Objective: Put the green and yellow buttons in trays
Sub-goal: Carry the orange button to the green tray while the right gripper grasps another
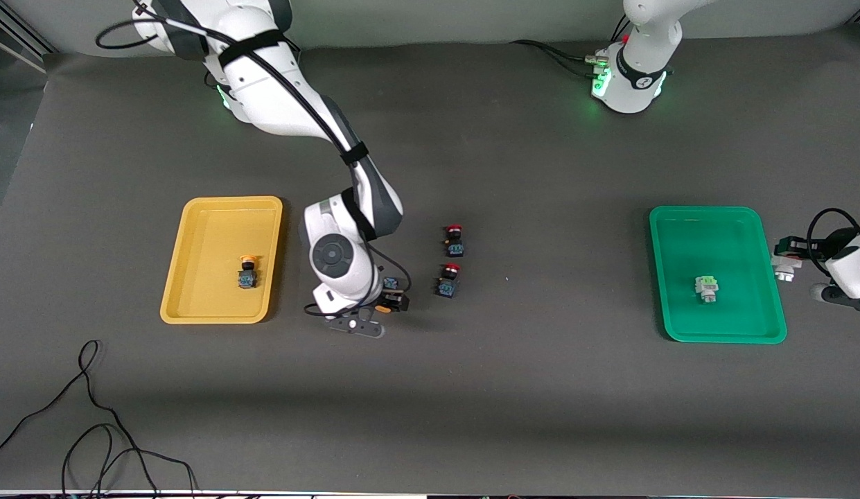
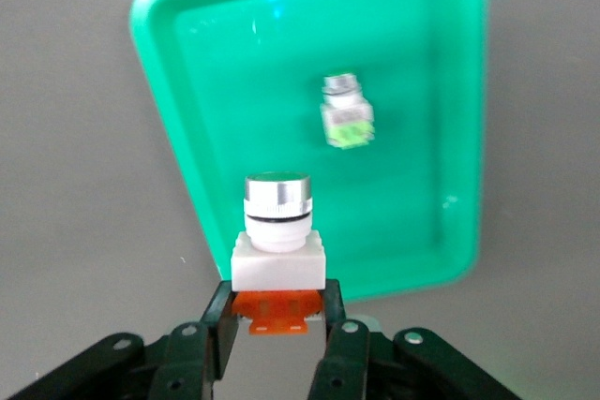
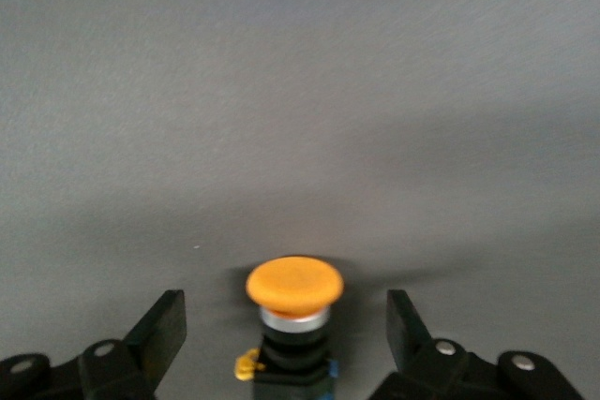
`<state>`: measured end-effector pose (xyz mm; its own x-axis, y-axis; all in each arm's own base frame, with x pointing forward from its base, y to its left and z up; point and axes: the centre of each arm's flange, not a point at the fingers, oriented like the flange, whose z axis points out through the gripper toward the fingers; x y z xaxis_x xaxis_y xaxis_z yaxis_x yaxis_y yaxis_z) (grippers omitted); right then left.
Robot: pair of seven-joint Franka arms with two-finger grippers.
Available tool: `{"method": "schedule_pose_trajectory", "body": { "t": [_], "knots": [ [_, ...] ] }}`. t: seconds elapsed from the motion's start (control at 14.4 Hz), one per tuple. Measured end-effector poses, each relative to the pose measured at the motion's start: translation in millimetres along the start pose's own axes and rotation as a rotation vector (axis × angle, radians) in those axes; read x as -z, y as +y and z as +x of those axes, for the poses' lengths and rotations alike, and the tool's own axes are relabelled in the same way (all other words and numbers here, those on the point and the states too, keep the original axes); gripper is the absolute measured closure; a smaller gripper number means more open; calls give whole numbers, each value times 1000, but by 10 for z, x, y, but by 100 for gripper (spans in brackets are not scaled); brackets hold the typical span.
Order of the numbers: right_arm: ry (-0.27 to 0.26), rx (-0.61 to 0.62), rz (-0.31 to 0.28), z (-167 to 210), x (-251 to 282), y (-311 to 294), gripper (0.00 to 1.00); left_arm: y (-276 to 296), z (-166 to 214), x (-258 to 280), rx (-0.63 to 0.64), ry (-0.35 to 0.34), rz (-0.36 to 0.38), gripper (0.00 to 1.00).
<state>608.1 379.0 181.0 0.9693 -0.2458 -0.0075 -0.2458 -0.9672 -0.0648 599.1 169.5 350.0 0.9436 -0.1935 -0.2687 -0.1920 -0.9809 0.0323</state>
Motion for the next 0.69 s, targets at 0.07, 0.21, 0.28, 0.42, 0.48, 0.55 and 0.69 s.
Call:
{"method": "schedule_pose_trajectory", "body": {
  "t": [0.07,0.21,0.28,0.42,0.48,0.55,0.69],
  "knots": [
    [0,-2,7,-7,-4,-20,6,-53,-10,-262,5,21,4,59],
    [5,-3,15,5,31,-47,19,-117,-70,-766,16,52,-3,59],
    [5,-8,16,7,36,-50,30,-119,-93,-938,18,53,-11,59],
    [4,-42,17,-3,35,-59,52,-109,-87,-1102,24,57,-15,59],
    [5,-49,18,-7,42,-70,62,-111,-74,-1132,34,58,-10,59],
    [5,-49,19,-10,44,-77,62,-115,-60,-1165,49,60,-4,59],
    [7,-50,19,-3,54,-77,62,-120,-15,-1264,71,67,4,59]
  ]
}}
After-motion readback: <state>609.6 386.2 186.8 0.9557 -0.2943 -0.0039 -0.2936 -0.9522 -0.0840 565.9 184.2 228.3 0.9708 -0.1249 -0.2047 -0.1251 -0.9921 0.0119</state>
